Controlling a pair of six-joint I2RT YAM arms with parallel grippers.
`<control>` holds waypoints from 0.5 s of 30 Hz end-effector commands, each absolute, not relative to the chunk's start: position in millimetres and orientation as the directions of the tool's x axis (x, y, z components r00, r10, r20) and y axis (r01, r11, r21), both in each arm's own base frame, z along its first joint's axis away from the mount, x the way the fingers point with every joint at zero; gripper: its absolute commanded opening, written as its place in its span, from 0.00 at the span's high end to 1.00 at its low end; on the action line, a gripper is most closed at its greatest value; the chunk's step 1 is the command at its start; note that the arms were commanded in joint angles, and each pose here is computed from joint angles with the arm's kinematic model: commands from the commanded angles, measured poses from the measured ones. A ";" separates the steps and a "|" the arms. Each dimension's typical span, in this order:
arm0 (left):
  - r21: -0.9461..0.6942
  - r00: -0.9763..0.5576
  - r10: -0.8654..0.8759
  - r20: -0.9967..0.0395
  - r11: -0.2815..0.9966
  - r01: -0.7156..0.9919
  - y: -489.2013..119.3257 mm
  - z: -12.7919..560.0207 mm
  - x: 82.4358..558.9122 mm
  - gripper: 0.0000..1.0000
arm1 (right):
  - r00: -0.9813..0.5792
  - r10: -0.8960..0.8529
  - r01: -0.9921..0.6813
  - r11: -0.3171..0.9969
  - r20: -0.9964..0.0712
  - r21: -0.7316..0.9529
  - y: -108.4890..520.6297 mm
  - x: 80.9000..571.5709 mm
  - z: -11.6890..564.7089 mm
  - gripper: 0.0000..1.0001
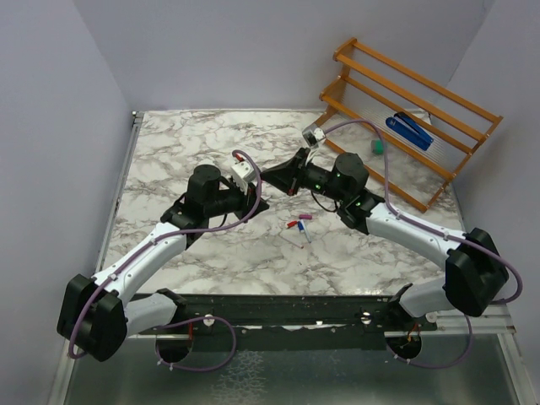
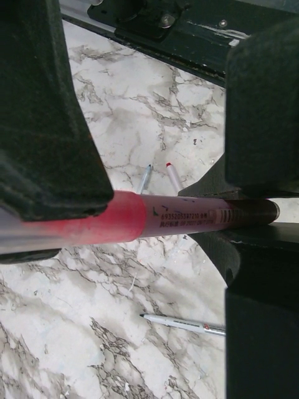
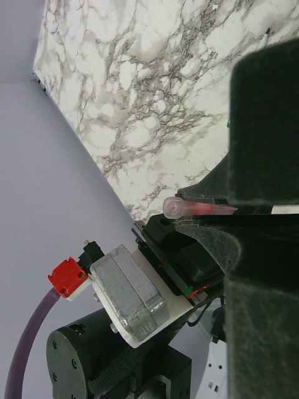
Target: Insert the pens into the pen caps
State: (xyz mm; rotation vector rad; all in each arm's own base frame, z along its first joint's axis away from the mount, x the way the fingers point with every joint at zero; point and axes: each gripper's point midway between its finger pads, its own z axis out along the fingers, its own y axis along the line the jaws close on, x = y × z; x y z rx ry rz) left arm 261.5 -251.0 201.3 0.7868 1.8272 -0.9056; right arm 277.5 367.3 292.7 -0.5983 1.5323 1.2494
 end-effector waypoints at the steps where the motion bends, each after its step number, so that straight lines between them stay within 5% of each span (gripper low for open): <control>1: -0.039 0.033 -0.109 -0.994 0.600 0.799 -249.9 344.3 309.1 1.00 | -0.641 -0.220 -0.768 0.193 -0.736 0.611 380.4 174.5 167.1 1.00; 9: 0.037 0.122 -0.094 -0.988 0.626 0.779 -243.7 359.8 310.4 1.00 | -0.689 -0.285 -0.694 -0.006 -0.666 0.720 383.1 139.0 172.3 1.00; 15: 0.102 0.196 -0.068 -0.978 0.663 0.741 -232.2 370.4 308.8 1.00 | -0.721 -0.348 -0.637 -0.010 -0.600 0.771 377.6 126.9 160.8 1.00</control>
